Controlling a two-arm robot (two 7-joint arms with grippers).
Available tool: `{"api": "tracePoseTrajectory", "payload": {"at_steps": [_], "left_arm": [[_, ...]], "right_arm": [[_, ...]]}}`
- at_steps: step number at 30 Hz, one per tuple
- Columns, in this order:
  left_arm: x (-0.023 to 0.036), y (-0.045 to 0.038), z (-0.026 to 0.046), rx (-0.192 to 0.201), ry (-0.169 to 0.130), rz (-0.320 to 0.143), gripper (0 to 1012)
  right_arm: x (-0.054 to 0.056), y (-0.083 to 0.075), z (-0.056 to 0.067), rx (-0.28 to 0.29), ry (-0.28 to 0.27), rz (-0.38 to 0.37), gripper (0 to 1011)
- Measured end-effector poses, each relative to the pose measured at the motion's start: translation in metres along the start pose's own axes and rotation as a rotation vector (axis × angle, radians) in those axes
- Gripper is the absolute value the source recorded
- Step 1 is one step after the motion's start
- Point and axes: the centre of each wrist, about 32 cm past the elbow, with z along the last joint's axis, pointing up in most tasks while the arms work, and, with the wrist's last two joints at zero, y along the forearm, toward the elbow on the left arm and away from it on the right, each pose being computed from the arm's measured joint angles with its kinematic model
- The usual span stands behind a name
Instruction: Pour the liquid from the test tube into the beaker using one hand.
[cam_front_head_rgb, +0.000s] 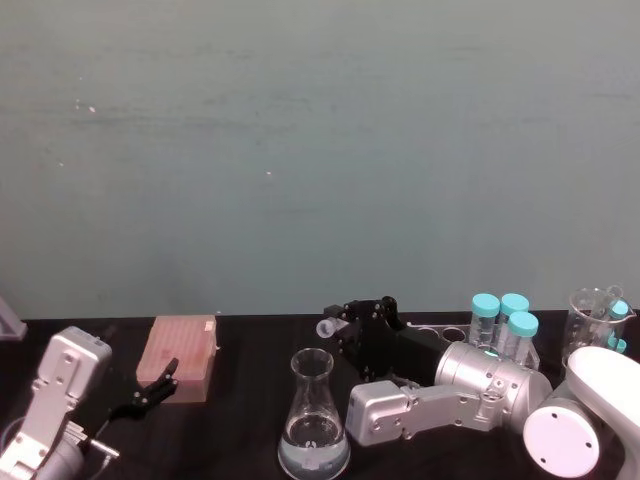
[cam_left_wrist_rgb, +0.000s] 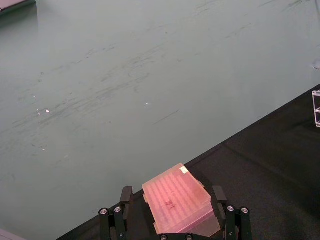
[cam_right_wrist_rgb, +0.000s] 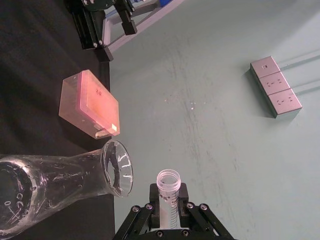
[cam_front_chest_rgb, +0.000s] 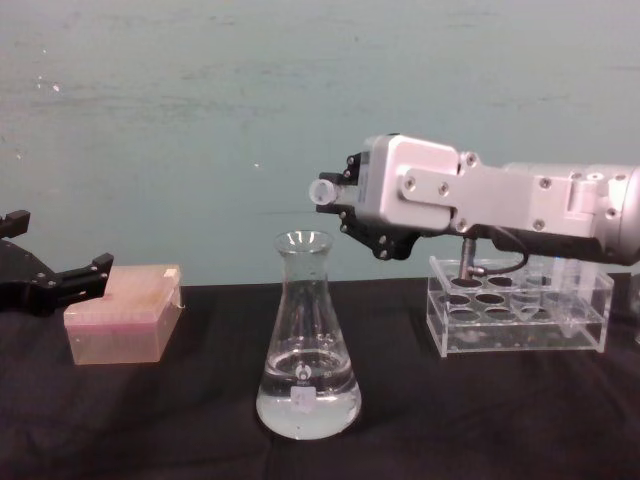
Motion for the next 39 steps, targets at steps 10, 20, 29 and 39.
{"api": "tracePoseTrajectory", "payload": {"at_steps": [10, 20, 29, 39], "left_arm": [[0.0, 0.0, 0.0, 0.0, 0.0, 0.0, 1000], [0.0, 0.0, 0.0, 0.0, 0.0, 0.0, 1000], [0.0, 0.0, 0.0, 0.0, 0.0, 0.0, 1000], [0.0, 0.0, 0.0, 0.0, 0.0, 0.0, 1000]], "right_arm": [[-0.0023, 0.0004, 0.0, 0.004, -0.032, 0.008, 198], [-0.0045, 0.0006, 0.0008, 0.005, -0.075, 0.01, 198], [-0.0067, 0.001, 0.0018, 0.011, -0.13, 0.002, 199], [-0.0091, 0.0019, 0.0022, 0.016, -0.197, -0.015, 199]]}}
